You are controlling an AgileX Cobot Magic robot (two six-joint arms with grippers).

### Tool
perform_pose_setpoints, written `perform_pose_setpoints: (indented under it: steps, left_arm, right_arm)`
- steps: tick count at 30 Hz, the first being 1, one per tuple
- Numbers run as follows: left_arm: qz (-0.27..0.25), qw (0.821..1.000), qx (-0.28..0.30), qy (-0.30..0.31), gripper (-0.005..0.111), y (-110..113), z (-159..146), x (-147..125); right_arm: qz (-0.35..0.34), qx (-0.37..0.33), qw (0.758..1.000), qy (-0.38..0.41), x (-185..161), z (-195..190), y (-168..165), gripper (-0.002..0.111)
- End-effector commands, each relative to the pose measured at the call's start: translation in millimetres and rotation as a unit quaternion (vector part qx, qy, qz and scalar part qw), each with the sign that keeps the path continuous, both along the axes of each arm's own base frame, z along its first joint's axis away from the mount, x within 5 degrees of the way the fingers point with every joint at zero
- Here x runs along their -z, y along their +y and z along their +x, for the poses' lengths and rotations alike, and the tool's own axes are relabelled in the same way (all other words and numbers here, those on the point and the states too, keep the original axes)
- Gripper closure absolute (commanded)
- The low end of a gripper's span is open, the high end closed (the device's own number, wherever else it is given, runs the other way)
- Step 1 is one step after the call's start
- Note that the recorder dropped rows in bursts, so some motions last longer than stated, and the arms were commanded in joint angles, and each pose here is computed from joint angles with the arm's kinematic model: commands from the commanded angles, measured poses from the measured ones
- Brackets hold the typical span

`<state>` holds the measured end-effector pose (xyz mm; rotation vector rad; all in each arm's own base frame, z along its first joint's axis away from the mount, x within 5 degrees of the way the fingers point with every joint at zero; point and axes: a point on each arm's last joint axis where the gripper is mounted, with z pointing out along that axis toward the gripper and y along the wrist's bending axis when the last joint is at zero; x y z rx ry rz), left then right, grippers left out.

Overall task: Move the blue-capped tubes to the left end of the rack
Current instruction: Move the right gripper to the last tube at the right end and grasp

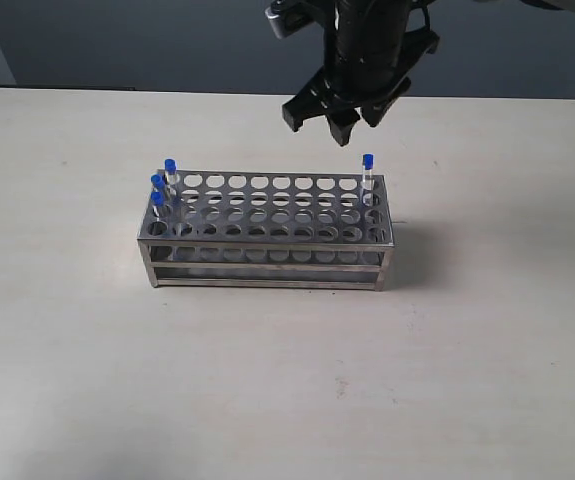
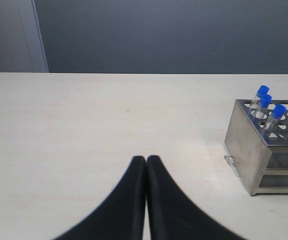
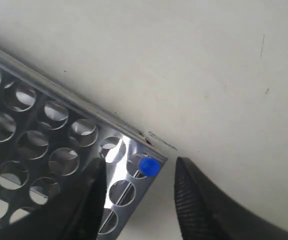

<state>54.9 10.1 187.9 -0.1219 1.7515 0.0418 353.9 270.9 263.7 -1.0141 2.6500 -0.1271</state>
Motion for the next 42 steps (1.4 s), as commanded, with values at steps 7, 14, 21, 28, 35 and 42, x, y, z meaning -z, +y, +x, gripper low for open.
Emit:
perform_pose_setpoints:
  steps: [7, 14, 21, 28, 35, 42]
  left_arm:
    - [-0.002, 1.000, 0.004, -0.005, 0.106, -1, 0, -2]
    - [-0.002, 1.000, 0.004, -0.005, 0.106, -1, 0, -2]
    - [-0.002, 1.000, 0.004, -0.005, 0.106, -1, 0, -2]
    - [-0.002, 1.000, 0.004, -0.005, 0.106, -1, 0, -2]
    - [-0.001, 1.000, 0.004, -0.006, 0.106, -1, 0, -2]
    - [-0.001, 1.000, 0.004, -0.006, 0.106, -1, 0, -2]
  right_arm:
    - [0.017, 0.024, 0.999, 0.039, 16, 14, -19, 0.065]
    - [0.006, 0.040, 0.995, 0.087, 44, 15, -28, 0.068]
    - [0.007, 0.034, 0.995, 0.096, 48, 13, -29, 0.109]
    - [0.008, 0.034, 0.995, 0.094, 48, 14, -29, 0.108]
    - [0.019, 0.021, 0.995, 0.091, 47, 14, -26, 0.074]
    - [0.039, 0.019, 0.997, 0.069, 47, 18, -23, 0.075]
